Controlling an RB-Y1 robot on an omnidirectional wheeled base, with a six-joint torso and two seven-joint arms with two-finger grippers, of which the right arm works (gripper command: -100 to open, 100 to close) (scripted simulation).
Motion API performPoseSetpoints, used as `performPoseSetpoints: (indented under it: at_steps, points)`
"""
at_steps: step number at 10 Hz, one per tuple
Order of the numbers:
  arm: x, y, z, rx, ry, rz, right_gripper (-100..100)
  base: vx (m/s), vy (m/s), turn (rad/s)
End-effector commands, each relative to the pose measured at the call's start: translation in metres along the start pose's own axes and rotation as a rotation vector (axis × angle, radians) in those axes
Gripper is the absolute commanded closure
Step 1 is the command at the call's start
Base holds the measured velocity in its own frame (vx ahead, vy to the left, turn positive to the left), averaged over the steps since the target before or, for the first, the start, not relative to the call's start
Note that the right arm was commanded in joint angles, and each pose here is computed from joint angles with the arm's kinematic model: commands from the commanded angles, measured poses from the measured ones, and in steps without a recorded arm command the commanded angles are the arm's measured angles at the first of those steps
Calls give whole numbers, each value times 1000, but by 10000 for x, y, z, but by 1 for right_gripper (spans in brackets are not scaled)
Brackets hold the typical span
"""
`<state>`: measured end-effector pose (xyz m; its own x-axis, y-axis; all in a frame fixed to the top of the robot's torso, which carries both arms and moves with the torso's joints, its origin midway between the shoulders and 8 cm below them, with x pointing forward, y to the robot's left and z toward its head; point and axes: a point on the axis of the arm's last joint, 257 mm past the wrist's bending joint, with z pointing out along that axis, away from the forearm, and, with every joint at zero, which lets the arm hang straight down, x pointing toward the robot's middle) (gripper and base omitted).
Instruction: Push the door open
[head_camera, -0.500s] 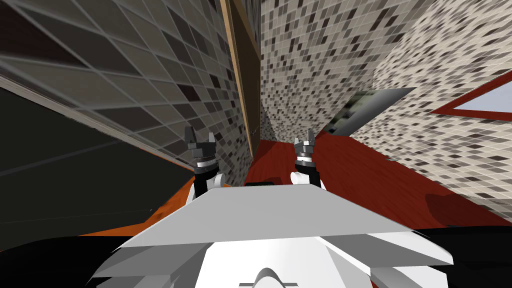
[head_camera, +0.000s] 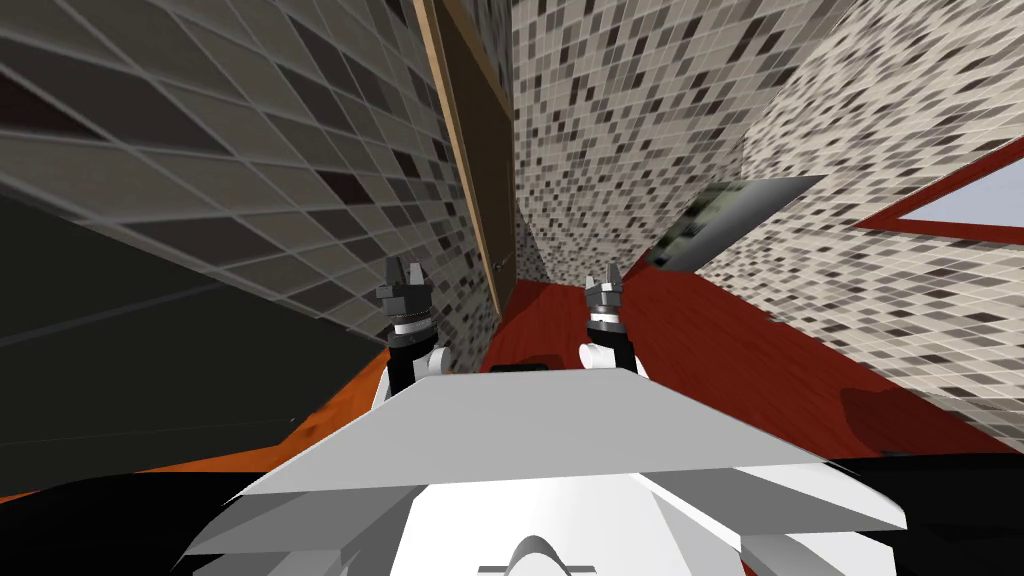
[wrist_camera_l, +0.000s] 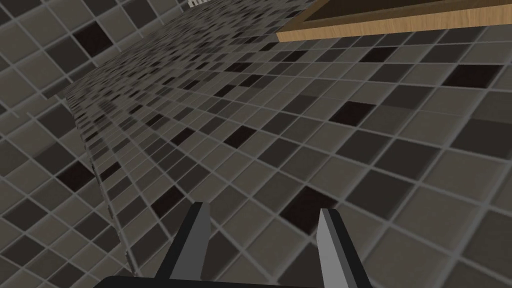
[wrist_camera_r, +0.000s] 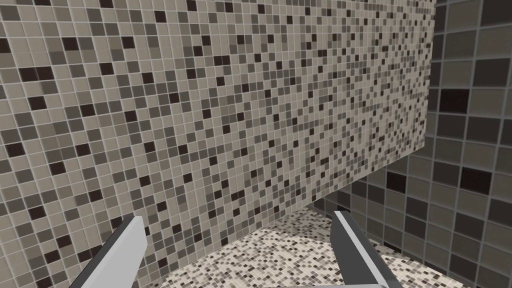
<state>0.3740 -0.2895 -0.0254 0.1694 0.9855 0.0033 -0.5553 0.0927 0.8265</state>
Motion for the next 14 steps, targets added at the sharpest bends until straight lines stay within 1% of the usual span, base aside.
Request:
performPoseSetpoints:
  at_steps: [1, 5, 10, 11, 14]
  points:
    - [47, -91, 6, 10, 19, 1, -100, 18, -241, 40]
    - [200, -337, 5, 39, 68, 6, -100, 60, -202, 58]
    - [416, -689, -13, 81, 132, 12, -100, 70, -132, 80]
    - [440, -728, -16, 86, 139, 13, -100, 77, -128, 64]
    - [570, -933, -36, 112, 174, 18, -100, 70, -92, 83]
